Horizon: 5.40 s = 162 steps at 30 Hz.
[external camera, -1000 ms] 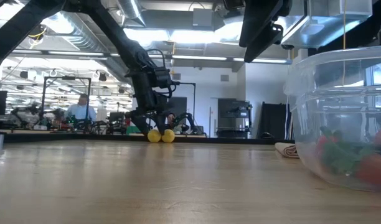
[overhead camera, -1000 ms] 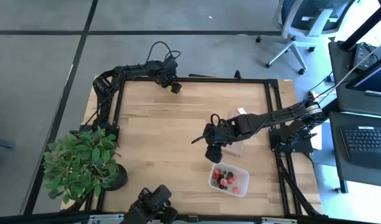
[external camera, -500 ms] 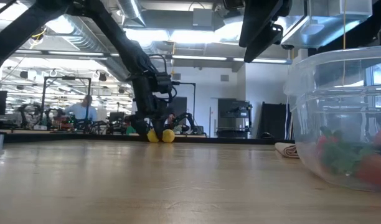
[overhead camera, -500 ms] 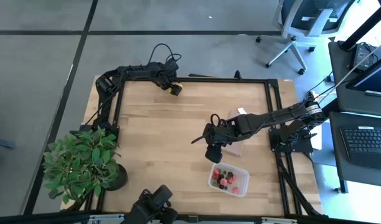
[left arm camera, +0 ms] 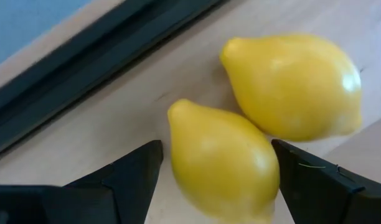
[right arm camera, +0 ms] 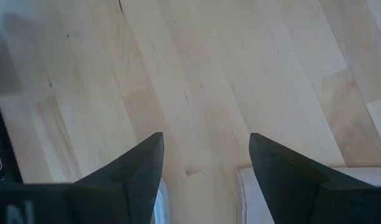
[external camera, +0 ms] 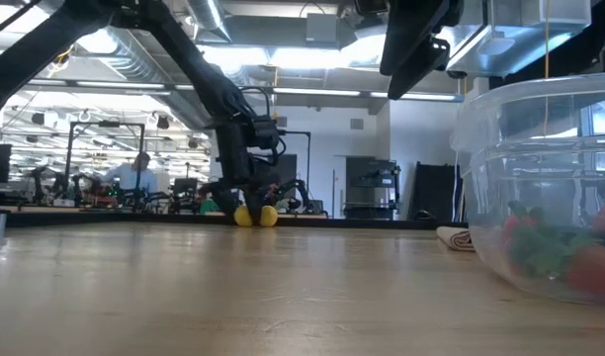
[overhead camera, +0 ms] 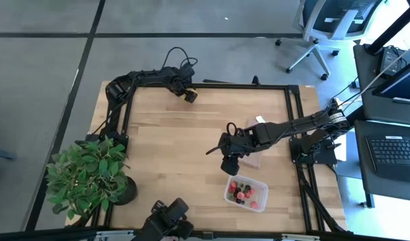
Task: Pick and placing Produce into tupperware
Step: Put the lemon into the transparent container
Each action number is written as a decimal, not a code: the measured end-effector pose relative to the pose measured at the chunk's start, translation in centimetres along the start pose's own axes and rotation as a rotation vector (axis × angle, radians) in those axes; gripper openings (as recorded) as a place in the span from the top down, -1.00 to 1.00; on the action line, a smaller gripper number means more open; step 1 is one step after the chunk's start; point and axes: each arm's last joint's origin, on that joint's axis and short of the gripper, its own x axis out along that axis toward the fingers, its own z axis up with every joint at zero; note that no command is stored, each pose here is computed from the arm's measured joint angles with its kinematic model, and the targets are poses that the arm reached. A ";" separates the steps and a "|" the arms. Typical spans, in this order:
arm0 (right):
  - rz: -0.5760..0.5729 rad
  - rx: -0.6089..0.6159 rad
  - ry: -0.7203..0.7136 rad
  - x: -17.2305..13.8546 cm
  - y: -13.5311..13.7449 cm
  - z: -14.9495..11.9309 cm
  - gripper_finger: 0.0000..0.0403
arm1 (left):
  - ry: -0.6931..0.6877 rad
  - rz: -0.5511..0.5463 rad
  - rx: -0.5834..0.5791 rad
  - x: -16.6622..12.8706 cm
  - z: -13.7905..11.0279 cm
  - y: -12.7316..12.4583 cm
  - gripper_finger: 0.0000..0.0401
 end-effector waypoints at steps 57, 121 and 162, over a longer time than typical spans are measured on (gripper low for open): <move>0.054 0.263 -0.036 -4.2 -1.6 -0.4 -0.18 | 0.033 -0.848 0.319 -6.1 0.1 -9.9 -0.04; 0.119 0.327 -0.251 -15.9 -5.0 -5.9 -0.18 | -0.239 -0.824 1.056 -9.1 -21.6 -38.5 -0.17; -0.152 0.245 -0.347 -11.5 -4.3 -2.6 -0.18 | -0.142 -0.086 0.118 -19.6 -4.4 -0.3 -0.16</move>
